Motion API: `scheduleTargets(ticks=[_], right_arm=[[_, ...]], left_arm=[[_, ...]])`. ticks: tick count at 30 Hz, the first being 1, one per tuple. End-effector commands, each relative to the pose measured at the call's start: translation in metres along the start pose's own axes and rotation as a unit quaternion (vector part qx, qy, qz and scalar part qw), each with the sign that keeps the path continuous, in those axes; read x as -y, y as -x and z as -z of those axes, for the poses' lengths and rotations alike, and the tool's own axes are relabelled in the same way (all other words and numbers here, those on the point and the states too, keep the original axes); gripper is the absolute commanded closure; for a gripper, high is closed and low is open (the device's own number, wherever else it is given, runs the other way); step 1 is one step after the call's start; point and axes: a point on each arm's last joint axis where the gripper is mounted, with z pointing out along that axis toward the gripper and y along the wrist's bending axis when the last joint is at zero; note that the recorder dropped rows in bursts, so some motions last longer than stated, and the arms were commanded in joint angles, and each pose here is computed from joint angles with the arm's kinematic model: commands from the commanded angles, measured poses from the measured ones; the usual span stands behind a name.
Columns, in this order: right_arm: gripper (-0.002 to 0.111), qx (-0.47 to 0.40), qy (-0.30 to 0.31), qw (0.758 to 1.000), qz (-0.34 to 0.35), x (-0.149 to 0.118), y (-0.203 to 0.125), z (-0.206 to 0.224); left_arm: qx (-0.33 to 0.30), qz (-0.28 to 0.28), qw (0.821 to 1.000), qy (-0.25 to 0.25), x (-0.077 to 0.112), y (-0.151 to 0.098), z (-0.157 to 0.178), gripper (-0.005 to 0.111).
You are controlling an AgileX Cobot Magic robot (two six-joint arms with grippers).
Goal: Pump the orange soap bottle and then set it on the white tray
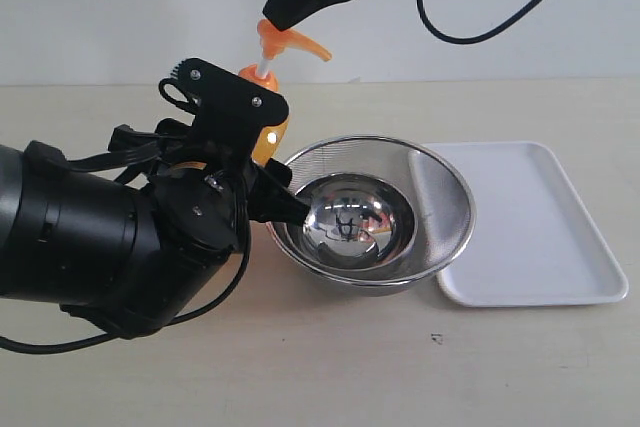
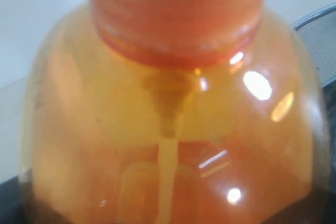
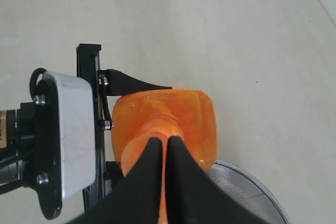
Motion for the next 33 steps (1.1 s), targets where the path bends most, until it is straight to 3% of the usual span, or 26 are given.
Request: scheduleTargets(ticks=[1,18,33], right_arm=[[0.108,-0.016,0.010,1.000,-0.004,0.001,-0.005,-0.007],[0.108,-0.056,0.038,0.997,-0.036,-0.001,-0.032,-0.027],[0.108,-0.056,0.038,0.997,-0.034,-0.001,-0.031,-0.027]], left_arm=[[0.017,-0.004,1.000,0.003,0.000,0.005,0.000,0.102],[0.017,-0.004,1.000,0.003,0.000,0.005,0.000,0.102],[0.017,-0.004,1.000,0.003,0.000,0.005,0.000,0.102]])
